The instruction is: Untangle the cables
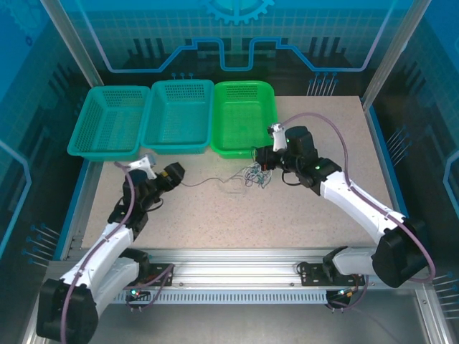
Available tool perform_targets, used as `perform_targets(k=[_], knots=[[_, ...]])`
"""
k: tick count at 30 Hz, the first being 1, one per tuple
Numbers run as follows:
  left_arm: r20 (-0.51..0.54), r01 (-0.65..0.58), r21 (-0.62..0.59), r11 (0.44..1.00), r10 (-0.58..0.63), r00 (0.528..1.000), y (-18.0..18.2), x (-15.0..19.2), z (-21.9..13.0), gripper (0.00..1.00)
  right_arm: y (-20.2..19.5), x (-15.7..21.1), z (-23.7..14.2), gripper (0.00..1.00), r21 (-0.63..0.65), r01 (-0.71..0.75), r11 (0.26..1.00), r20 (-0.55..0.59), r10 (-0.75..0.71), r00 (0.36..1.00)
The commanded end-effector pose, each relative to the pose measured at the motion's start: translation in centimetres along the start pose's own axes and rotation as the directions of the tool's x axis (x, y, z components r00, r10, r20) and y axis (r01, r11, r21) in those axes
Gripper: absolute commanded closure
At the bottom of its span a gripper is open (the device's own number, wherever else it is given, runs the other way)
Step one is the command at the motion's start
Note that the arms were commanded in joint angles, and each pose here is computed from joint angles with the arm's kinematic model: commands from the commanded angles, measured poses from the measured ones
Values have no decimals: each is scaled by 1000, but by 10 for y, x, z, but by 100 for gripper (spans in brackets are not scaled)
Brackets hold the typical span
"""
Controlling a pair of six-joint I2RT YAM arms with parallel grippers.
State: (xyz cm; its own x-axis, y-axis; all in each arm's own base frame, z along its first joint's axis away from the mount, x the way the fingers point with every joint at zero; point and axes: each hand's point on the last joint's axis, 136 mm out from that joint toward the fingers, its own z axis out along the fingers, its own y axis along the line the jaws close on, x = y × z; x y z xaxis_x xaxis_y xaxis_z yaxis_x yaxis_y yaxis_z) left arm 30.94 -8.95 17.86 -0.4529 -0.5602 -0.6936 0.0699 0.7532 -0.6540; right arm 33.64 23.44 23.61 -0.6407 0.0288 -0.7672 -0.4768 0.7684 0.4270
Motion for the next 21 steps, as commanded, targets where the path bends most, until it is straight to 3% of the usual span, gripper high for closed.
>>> perform_targets(k=[1,5,8,11,14,21], knots=[[133,-366,248,897,342,930,-76,-10,-10,14,29,-8,-4,100,-130,122,984,-12,-125,992],[153,-553,384,739,540,828,-113,24,-12,12,51,-13,-10,100,-222,163,961,-32,-174,984],[190,-675,464,574,680,709,-124,56,-10,9,62,-15,-16,100,-266,204,942,-25,-218,976],[206,-723,466,510,732,650,-114,73,-1,8,71,-16,-25,100,-308,240,921,-10,-255,967],[169,-716,505,481,759,629,-109,89,7,8,80,-17,-32,100,-341,255,905,-17,-277,961],[148,-624,663,414,745,651,-127,116,12,8,81,-18,-32,100,-346,242,906,-24,-266,964]])
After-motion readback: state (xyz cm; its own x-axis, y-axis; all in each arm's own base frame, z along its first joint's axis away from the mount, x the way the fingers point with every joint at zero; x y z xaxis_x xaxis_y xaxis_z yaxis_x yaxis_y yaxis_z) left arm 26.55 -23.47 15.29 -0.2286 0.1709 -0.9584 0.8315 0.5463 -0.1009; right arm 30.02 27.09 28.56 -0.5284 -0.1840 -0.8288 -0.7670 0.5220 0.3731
